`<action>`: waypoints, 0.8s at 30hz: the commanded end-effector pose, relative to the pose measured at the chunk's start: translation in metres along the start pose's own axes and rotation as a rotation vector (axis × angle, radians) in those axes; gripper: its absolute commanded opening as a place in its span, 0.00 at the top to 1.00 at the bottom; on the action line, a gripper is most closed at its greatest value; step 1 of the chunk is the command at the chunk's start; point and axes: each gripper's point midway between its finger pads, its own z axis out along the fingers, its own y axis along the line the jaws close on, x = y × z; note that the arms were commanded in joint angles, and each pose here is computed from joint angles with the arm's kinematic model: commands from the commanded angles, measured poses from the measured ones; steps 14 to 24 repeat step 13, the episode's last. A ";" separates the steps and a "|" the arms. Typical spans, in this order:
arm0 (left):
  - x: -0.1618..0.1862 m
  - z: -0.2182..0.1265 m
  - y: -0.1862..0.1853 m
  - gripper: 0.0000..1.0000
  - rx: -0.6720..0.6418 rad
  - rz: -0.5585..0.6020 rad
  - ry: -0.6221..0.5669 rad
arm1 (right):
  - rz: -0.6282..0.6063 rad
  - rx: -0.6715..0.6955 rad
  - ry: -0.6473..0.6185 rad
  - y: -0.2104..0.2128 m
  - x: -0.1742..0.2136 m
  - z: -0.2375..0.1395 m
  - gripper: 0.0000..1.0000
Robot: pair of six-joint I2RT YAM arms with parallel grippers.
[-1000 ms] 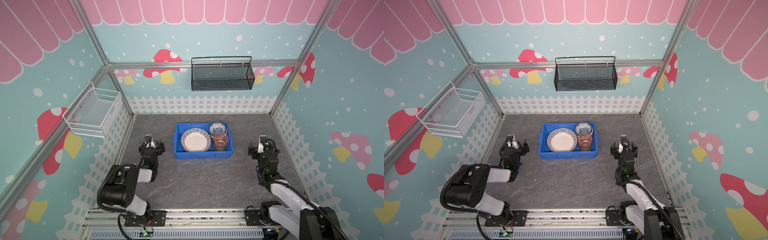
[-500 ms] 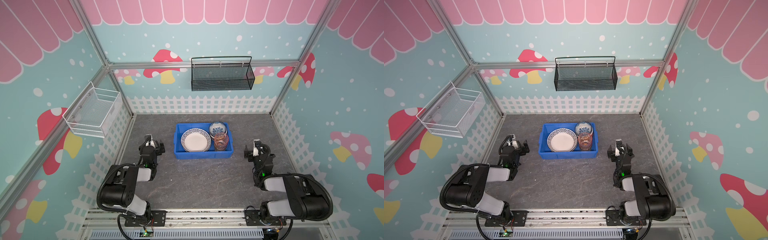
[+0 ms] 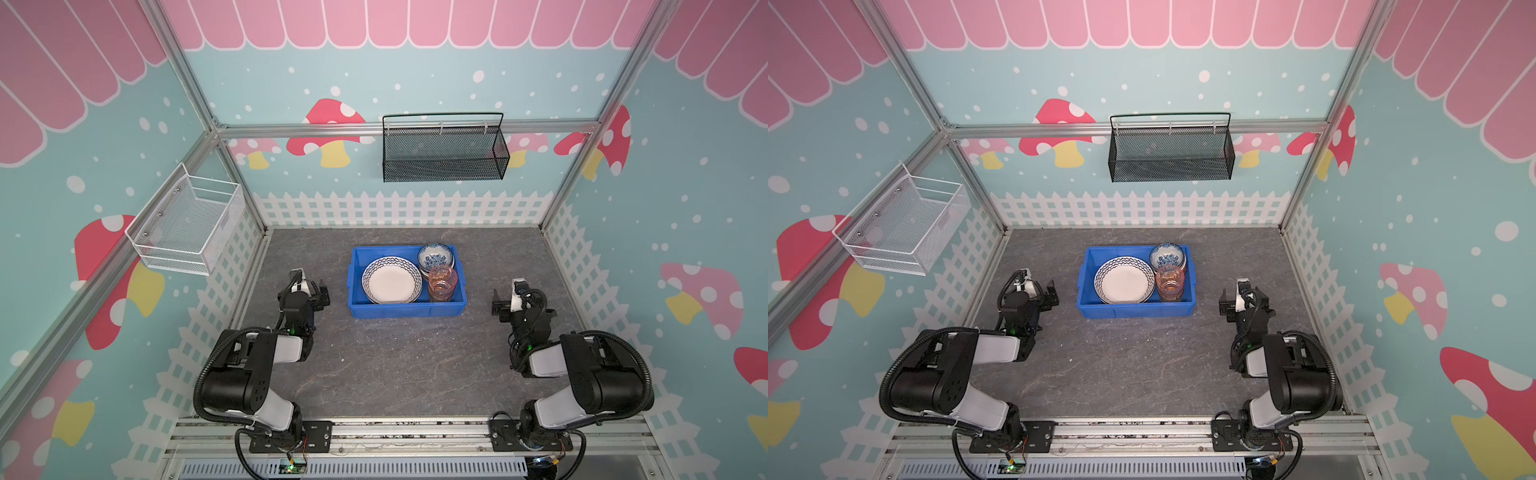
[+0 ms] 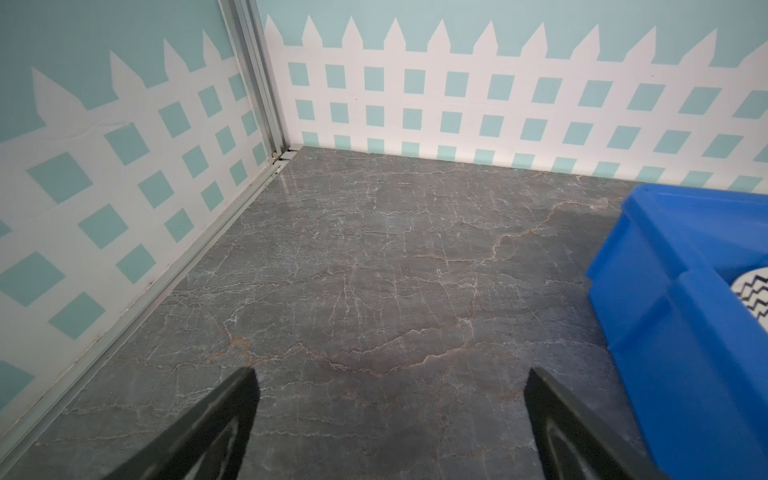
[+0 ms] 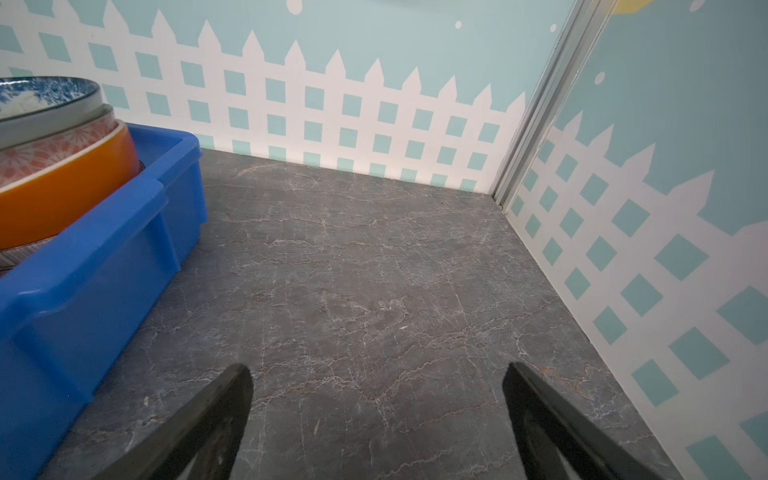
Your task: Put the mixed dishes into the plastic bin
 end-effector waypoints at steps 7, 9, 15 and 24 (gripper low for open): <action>-0.005 0.003 -0.002 0.00 0.011 -0.002 -0.001 | -0.013 -0.056 -0.047 0.008 -0.013 0.003 0.02; -0.004 0.004 -0.001 0.00 0.012 -0.005 0.004 | -0.015 -0.057 -0.047 0.008 -0.013 0.002 0.02; -0.006 0.002 -0.001 0.00 0.015 -0.007 -0.005 | -0.014 -0.057 -0.047 0.008 -0.012 0.001 0.02; -0.006 0.002 -0.001 0.00 0.015 -0.007 -0.005 | -0.014 -0.057 -0.047 0.008 -0.012 0.001 0.02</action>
